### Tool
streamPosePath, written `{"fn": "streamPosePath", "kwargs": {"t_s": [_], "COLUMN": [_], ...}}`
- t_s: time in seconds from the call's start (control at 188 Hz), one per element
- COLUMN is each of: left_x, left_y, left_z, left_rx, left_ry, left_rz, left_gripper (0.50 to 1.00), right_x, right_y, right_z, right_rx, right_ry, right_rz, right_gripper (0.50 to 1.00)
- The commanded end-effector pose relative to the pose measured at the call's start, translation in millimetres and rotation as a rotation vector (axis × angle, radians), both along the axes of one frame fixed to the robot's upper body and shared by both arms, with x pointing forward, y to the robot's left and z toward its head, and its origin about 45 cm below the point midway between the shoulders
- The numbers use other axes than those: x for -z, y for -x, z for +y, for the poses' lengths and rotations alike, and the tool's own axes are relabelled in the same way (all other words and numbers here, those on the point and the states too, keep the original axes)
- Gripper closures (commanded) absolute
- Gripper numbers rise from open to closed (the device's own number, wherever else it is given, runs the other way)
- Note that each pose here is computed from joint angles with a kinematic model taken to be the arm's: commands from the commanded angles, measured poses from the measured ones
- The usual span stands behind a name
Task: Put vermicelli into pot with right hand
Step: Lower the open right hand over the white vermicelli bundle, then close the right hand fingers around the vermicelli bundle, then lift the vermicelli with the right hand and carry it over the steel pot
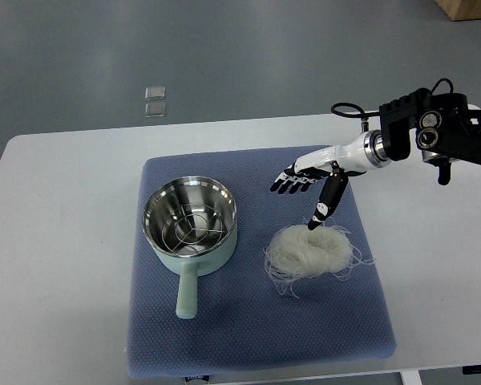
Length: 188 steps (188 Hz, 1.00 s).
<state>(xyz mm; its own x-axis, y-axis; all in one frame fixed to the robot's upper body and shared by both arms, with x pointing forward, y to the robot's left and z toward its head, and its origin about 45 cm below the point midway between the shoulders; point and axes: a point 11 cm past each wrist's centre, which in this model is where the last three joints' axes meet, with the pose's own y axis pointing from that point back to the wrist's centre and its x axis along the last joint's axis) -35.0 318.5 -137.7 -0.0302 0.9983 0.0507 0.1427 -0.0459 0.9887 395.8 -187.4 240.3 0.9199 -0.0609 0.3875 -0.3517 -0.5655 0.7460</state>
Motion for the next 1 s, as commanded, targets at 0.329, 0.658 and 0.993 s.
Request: {"fn": "streamPosePath", "kwargs": {"t_s": [0.329,0.658,0.993], "left_x": [0,0,0], "left_y": [1.3,1.9,1.9], "left_z": [0,0,0], "left_rx": [0.003,0.001,0.001], "left_ry": [0.000,0.001,-0.001], "left_rz": [0.011,0.017,0.017], "left_gripper": [0.500,0.500,0.500], "right_x": [32,54,75], "right_y": [28.1,37.8,48.0], "right_z": [-16,-19,-18], "right_rx": [0.023,0.065,0.048], "right_ry": [-0.024,-0.056,-0.071], "right_rz": [0.073,0.084,0.019], "right_gripper": [0.579,0.583,0.987]}}
